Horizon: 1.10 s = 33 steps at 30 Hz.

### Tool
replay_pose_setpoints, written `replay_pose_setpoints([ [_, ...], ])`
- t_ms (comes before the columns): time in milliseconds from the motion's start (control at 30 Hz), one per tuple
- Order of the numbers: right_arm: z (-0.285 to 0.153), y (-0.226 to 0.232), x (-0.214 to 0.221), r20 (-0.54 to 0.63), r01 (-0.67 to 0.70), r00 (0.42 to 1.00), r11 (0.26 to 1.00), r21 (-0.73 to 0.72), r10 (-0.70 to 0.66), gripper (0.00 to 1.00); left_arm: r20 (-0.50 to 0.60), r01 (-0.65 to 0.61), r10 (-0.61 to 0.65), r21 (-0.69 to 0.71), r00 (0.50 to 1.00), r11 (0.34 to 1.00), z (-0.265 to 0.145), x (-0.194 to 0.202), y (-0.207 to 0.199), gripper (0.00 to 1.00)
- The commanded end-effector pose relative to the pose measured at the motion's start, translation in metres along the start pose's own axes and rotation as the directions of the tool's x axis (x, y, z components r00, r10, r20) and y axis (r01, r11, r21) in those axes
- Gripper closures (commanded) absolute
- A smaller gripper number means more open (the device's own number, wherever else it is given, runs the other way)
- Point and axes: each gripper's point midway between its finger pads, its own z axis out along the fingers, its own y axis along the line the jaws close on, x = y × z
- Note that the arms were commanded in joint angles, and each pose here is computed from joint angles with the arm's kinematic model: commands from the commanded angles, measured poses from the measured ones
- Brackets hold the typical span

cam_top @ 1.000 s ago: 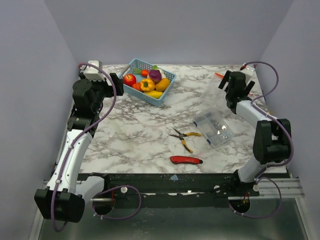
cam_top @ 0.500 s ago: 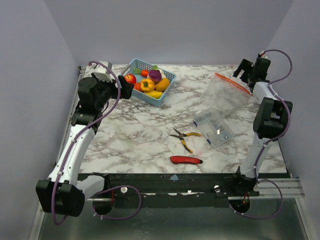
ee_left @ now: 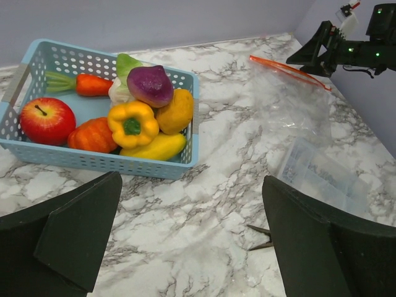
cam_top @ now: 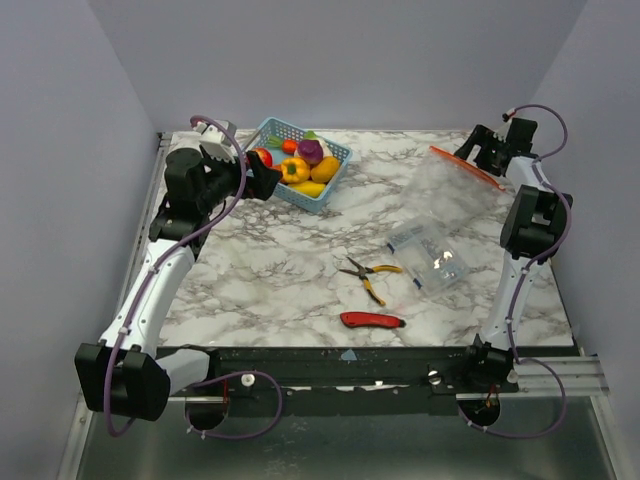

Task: Place the food in the zip-top bag and seal the zipper

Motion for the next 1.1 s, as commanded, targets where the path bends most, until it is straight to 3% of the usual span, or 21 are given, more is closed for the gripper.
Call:
replay_pose_setpoints([
  [0,0.006,0.005,0.013,-0.053,0.068,0.996,0.994,-0.089,-0.073,0.02,-0.027,0.017,-0.015,0.078,1.0,0.997,0.007,-0.003,-0.017,0.01],
  [433,0.011,0.003,0.045,-0.061,0.199,0.976,0.972,-0.128,-0.208,0.17,-0.084,0.059,-0.05,0.102,0.995,0.993,0.021,0.013,-0.015,0.01],
  [767,0.023,0.0,0.046,-0.085,0.424,0.904,0.904,0.053,-0.419,0.45,-0.113,0.077,-0.065,0.111,0.992,0.991,0.027,0.021,-0.015,0.01],
  [933,0.022,0.006,0.026,-0.036,0.437,0.899,0.894,0.096,-0.436,0.65,-0.123,0.079,-0.064,0.118,0.99,0.99,0.027,0.021,-0.018,0.01],
  [1067,0.023,0.016,0.013,-0.003,0.444,0.895,0.891,0.093,-0.446,0.73,-0.125,0.072,-0.058,0.109,0.99,0.991,0.026,0.021,-0.016,0.01],
])
